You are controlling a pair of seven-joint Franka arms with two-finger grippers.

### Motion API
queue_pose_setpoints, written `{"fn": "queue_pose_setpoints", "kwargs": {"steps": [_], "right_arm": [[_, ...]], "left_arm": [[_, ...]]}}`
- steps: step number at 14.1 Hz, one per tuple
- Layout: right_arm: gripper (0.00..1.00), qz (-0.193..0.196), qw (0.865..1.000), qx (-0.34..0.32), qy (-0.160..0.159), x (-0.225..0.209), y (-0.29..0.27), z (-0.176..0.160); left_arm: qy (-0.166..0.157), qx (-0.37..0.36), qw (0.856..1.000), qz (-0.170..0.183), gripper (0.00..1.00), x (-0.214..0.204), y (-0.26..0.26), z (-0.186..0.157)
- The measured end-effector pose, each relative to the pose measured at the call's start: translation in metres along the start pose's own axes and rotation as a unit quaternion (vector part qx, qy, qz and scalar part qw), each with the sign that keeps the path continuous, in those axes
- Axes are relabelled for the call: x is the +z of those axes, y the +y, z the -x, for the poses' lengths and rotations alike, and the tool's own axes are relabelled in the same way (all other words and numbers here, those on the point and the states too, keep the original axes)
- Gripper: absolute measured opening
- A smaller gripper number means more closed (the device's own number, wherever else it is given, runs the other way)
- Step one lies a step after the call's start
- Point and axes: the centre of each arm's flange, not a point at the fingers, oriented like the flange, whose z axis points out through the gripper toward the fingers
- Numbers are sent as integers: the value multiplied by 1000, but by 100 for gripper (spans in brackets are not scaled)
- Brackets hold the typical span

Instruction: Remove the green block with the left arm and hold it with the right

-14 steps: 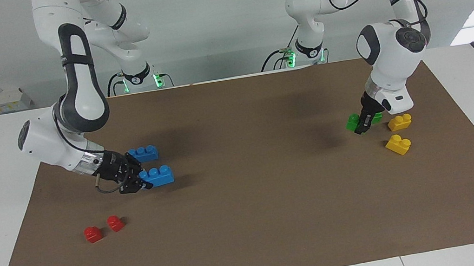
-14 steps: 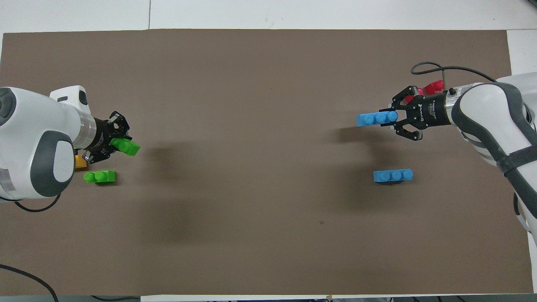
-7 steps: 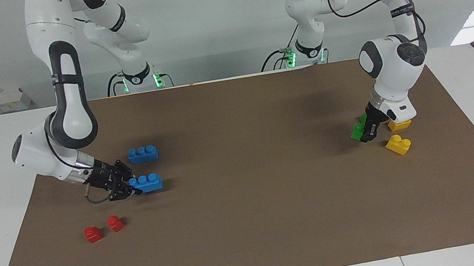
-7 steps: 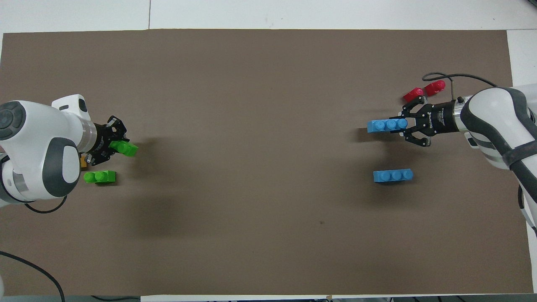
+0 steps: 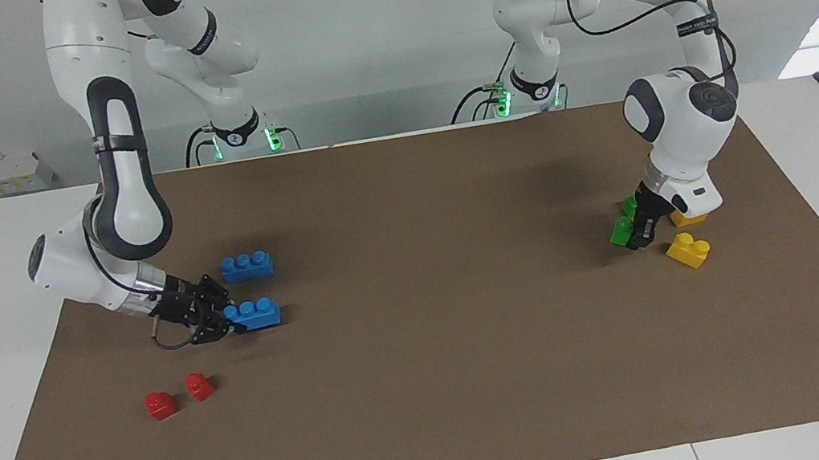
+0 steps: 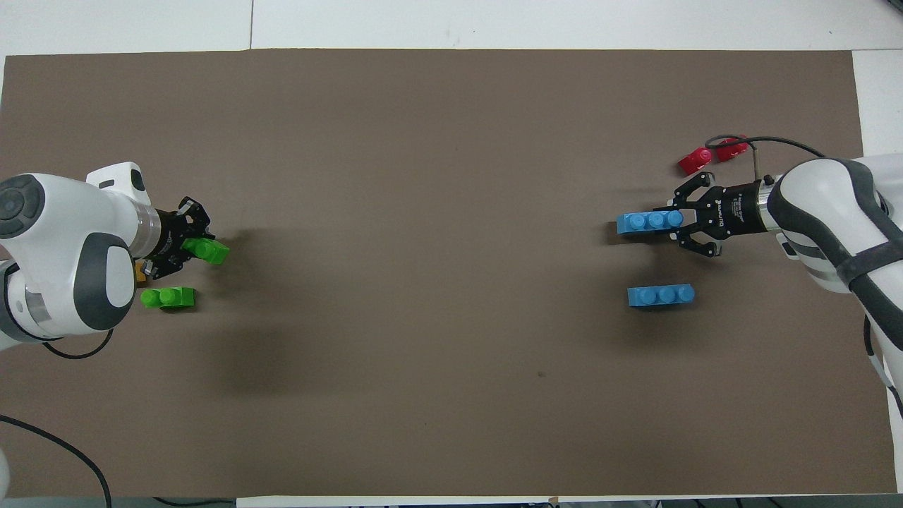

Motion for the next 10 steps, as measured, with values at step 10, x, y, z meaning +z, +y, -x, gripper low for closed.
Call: {"fn": "queue_pose_setpoints", "kwargs": {"steps": [10], "right_arm": [[48,-5,1000,-14,8,2,4,-2]], "left_arm": [[2,14,1000,2,36,18,4,1]]}}
